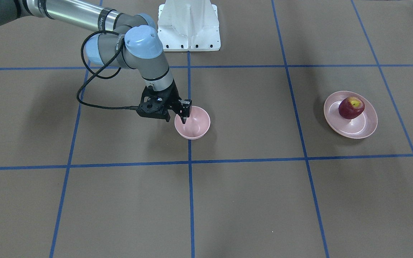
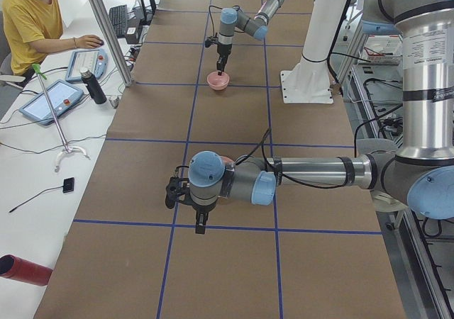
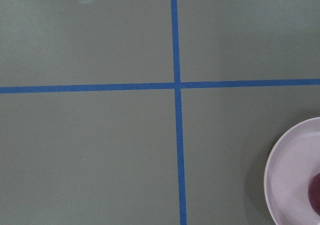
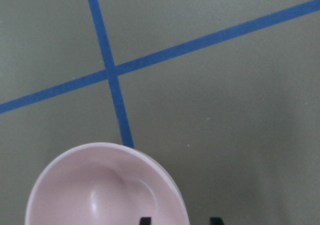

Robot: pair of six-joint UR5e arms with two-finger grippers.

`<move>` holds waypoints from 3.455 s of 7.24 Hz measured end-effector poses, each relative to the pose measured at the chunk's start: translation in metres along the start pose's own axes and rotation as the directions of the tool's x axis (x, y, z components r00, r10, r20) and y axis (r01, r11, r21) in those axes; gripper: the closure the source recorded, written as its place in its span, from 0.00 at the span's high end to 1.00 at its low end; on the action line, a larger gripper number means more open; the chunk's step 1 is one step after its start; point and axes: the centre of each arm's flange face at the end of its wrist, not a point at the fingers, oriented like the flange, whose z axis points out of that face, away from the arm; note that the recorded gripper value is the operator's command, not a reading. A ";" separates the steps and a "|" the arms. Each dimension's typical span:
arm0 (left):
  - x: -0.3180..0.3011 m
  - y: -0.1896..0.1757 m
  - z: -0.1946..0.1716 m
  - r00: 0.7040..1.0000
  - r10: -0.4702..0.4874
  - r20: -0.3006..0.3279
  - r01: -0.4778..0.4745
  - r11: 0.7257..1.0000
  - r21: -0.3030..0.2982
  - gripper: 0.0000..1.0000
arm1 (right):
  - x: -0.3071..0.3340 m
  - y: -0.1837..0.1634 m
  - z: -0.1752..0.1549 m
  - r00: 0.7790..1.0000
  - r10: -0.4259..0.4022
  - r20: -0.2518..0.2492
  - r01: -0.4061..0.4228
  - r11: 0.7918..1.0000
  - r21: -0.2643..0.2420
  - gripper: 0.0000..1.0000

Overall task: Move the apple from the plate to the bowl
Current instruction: 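Release the bowl and withdraw the right gripper away from the table, then lower the left gripper onto the red apple in the pink plate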

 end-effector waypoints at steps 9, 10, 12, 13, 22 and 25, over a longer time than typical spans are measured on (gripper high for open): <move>0.088 -0.047 0.007 0.975 0.216 -0.049 -0.212 0.974 0.076 0.99 | 0.400 -0.298 -0.204 0.862 -0.471 -0.189 0.448 0.881 -0.155 1.00; 0.119 -0.047 0.022 0.973 0.219 -0.068 -0.214 0.975 0.065 0.99 | 0.470 -0.298 -0.220 0.831 -0.521 -0.193 0.491 0.852 -0.185 1.00; 0.172 -0.039 0.064 0.974 0.222 -0.054 -0.219 0.974 0.051 0.99 | 0.562 -0.281 -0.234 0.797 -0.577 -0.179 0.536 0.812 -0.230 1.00; 0.191 -0.031 0.084 0.972 0.231 -0.043 -0.229 0.973 0.041 0.99 | 0.584 -0.273 -0.235 0.793 -0.583 -0.176 0.539 0.807 -0.243 1.00; 0.239 0.024 0.167 0.956 0.293 -0.008 -0.292 0.952 -0.086 0.99 | 0.604 -0.265 -0.231 0.805 -0.566 -0.177 0.517 0.816 -0.258 1.00; 0.241 0.035 0.186 0.953 0.303 -0.009 -0.301 0.945 -0.128 0.55 | 0.604 -0.265 -0.231 0.806 -0.565 -0.177 0.516 0.816 -0.258 1.00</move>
